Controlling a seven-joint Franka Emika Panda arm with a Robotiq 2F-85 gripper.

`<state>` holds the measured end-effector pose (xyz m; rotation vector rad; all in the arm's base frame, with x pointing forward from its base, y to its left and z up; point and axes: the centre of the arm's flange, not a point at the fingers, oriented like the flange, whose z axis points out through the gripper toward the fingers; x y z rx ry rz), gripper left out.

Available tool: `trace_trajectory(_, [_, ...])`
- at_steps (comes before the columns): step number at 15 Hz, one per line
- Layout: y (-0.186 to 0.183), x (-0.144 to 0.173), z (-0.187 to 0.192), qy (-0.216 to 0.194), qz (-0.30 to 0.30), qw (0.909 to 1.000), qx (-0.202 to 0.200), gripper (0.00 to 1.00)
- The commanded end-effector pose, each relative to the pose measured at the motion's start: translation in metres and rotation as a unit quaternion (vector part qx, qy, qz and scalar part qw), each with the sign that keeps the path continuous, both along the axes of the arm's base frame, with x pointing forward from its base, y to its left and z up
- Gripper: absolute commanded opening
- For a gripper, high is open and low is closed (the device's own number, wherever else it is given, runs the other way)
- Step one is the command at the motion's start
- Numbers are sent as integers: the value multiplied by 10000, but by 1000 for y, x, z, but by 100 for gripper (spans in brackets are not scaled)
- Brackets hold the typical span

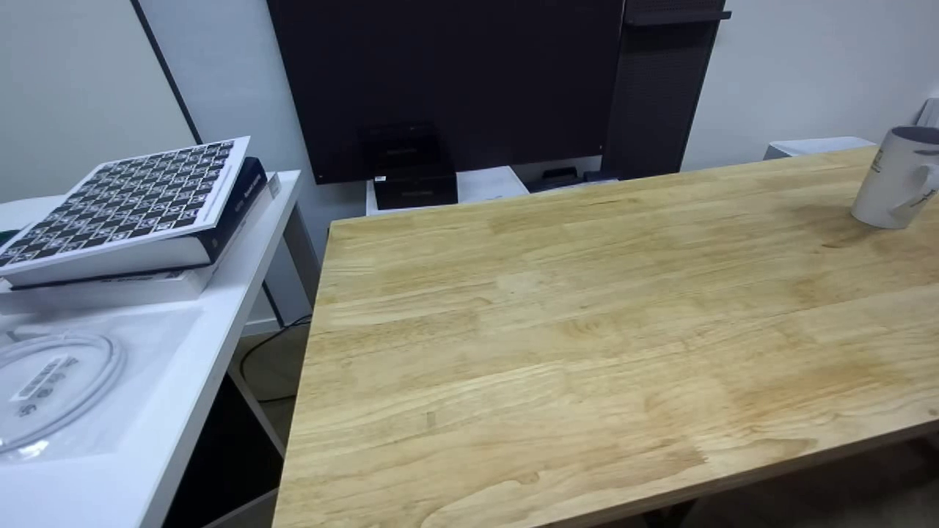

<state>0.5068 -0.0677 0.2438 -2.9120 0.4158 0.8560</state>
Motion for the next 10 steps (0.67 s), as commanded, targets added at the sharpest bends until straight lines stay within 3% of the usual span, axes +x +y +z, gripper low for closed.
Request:
trace_trajectory(1, [-21,18,38,27,-186,9993,325,3])
trace_trajectory(6, [-79,29,46,24,-737,9935,866,3])
trace_trajectory(10, [-123,39,31,150,-1349,9814,1361,3])
